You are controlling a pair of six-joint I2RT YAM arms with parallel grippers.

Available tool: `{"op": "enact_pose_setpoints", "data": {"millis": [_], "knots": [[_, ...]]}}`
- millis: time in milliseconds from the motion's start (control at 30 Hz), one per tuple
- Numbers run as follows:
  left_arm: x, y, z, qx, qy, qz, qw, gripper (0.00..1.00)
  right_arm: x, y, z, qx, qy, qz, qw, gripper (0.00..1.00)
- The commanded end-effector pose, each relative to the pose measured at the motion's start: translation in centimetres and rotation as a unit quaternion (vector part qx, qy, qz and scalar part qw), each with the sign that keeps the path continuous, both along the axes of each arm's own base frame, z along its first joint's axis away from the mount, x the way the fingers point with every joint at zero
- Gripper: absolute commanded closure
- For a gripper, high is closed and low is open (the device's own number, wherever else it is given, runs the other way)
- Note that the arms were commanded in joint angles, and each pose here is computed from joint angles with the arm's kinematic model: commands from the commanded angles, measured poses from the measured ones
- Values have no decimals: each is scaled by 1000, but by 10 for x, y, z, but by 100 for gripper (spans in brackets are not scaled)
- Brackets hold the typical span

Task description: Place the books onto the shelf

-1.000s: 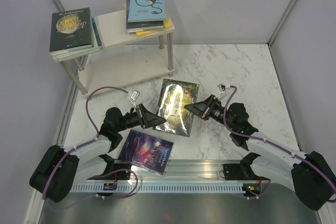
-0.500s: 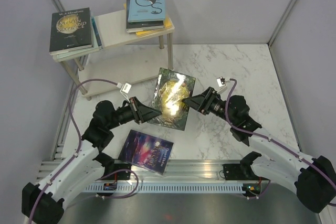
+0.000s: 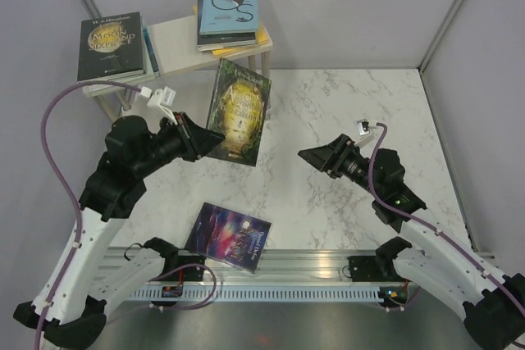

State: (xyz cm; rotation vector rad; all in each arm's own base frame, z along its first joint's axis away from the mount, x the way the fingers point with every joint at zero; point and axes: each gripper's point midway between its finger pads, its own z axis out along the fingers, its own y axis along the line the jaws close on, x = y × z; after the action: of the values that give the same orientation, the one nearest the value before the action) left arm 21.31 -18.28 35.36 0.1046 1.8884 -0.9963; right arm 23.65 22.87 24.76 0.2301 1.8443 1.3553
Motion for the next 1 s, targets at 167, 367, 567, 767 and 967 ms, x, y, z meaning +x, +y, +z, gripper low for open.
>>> {"op": "enact_pose_setpoints", "data": {"millis": [167,367,567,767,967], "knots": [[26,37,125,29,-136,69,988,98,-7,-9,-2,-8,-12,-6,1000,29],[55,79,181,45,-153,136,978,98,-12,-11,-7,-8,-9,-4,1000,30],[79,130,215,3,-156,203,967,98,-17,-11,-12,-7,-5,5,1000,33],[105,186,218,-34,-136,239,961,98,-23,-13,-24,-5,5,8,1000,34],[124,200,226,-82,-132,189,970,98,-24,-11,-39,-8,15,14,1000,35]]}}
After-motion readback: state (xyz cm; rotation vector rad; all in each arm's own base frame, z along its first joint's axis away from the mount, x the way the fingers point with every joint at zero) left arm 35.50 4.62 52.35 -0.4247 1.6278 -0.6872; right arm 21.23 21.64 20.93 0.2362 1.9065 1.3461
